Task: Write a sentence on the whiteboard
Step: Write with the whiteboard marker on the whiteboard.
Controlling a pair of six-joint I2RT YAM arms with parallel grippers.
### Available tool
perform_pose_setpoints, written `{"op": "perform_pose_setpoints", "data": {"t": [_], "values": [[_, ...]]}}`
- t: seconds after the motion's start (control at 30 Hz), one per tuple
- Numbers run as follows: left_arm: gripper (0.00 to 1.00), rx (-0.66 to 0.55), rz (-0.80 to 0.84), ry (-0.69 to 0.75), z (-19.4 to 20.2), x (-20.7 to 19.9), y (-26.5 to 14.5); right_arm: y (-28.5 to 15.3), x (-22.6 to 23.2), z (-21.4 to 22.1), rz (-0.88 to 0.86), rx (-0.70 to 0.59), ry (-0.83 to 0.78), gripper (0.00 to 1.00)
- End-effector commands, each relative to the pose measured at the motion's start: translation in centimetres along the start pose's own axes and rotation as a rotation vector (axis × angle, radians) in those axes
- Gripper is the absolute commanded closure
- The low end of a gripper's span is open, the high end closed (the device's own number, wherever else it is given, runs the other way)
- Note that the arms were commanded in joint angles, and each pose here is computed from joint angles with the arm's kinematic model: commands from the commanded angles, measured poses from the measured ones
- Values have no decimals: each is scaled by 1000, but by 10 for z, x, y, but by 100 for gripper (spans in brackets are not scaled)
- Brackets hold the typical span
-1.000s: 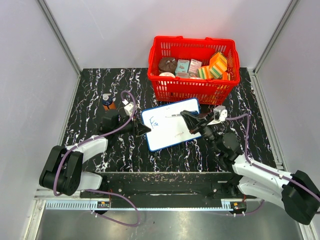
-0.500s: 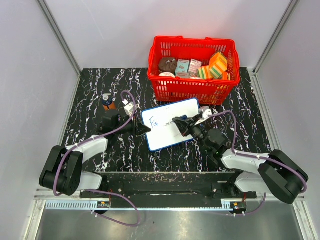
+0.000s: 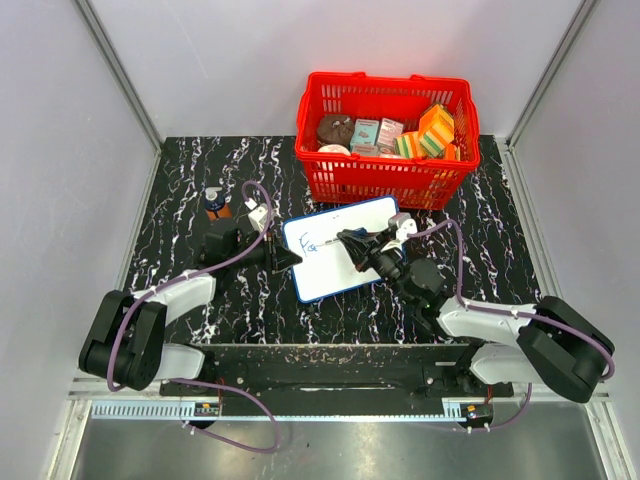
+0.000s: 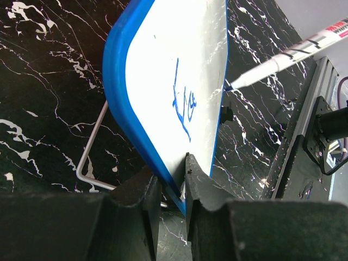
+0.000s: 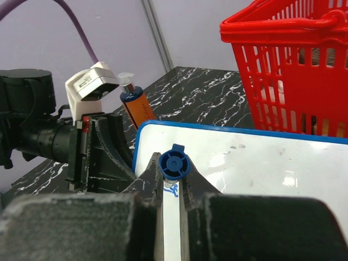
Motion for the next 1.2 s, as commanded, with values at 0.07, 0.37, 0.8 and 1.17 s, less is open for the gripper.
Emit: {"op": "perform_pose_setpoints", "data": {"t": [0.07, 0.37, 0.8, 1.17], "values": [[100, -16, -97, 132, -5, 16, 2, 10, -2, -17, 75, -104, -30, 100], [100, -16, -95, 132, -4, 16, 2, 20, -3, -10, 75, -94, -31, 100], [100, -14, -91, 129, -5, 16, 3, 23, -2, -5, 68, -87, -25, 100], [100, -17, -92, 132, -6, 15, 2, 16, -2, -2, 47, -73, -25, 100]]}}
Point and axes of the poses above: each gripper's point midway between its finger pads, its own y axis out along the fingers, its own x axis along the line the jaws close on, z = x × y, the point moved 10 cm from there along -y, back along the fingers, and after that the axes turned 2 degrees about -y, right-handed, at the moved point
